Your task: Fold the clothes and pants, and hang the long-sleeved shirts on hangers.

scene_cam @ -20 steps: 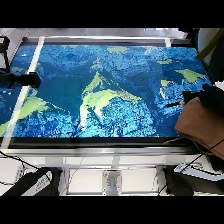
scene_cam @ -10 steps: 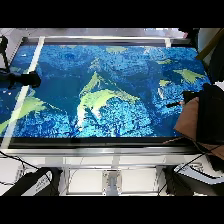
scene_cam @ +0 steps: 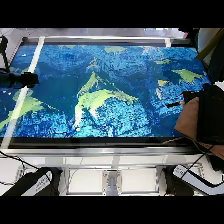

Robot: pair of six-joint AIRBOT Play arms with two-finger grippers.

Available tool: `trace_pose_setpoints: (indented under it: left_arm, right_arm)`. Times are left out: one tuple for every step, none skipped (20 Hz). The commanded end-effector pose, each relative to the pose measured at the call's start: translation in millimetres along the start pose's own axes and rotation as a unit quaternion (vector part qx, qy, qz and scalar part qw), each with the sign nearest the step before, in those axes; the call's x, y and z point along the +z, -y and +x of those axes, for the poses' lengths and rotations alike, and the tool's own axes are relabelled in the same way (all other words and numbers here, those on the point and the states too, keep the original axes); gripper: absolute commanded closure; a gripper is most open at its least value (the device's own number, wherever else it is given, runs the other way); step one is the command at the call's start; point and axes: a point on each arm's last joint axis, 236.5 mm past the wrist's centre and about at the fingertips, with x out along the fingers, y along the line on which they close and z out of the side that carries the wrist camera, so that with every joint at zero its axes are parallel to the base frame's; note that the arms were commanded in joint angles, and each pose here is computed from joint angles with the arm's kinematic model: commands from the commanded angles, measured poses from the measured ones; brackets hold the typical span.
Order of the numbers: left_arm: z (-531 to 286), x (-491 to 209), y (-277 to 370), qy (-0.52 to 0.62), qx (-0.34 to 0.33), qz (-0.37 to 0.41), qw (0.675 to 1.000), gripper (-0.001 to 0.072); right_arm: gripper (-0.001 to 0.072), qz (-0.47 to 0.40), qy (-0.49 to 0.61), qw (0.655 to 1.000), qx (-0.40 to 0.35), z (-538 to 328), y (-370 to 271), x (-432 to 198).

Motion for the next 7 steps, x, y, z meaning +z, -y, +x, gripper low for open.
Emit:
trace_pose_setpoints:
  left_arm:
    - [-0.3, 0.3, -0.2, 0.001, 0.0, 0.001, 1.0, 0.0427]
    - [-0.3, 0.3, -0.2, 0.001, 0.0, 0.001, 1.0, 0.0427]
    - [-0.3, 0.3, -0.1, 0.001, 0.0, 0.0, 1.0, 0.0427]
    - [-0.3, 0.3, -0.1, 0.001, 0.0, 0.0, 1.0, 0.0427]
    - [-0.3, 0.3, -0.1, 0.001, 0.0, 0.0, 1.0, 0.0427]
    - [-0.3, 0.3, -0.2, 0.001, 0.0, 0.001, 1.0, 0.0427]
    - [-0.3, 0.3, -0.2, 0.001, 0.0, 0.001, 1.0, 0.0427]
  right_arm:
    - [0.0695, -0.053, -0.014, 0.997, 0.06, 9.7, -47.7, -5.6]
    - [0.0695, -0.055, -0.015, 0.996, 0.062, 10.2, -49.4, -6.1]
    - [0.0695, -0.055, -0.015, 0.996, 0.062, 10.2, -49.4, -6.1]
    - [0.0696, -0.055, -0.015, 0.997, 0.061, 10.3, -49.1, -6.1]
    - [0.0695, -0.055, -0.015, 0.997, 0.061, 10.3, -49.1, -6.1]
    - [0.0695, -0.055, -0.015, 0.997, 0.061, 10.3, -49.1, -6.1]
    - [0.0695, -0.055, -0.015, 0.997, 0.061, 10.3, -49.1, -6.1]
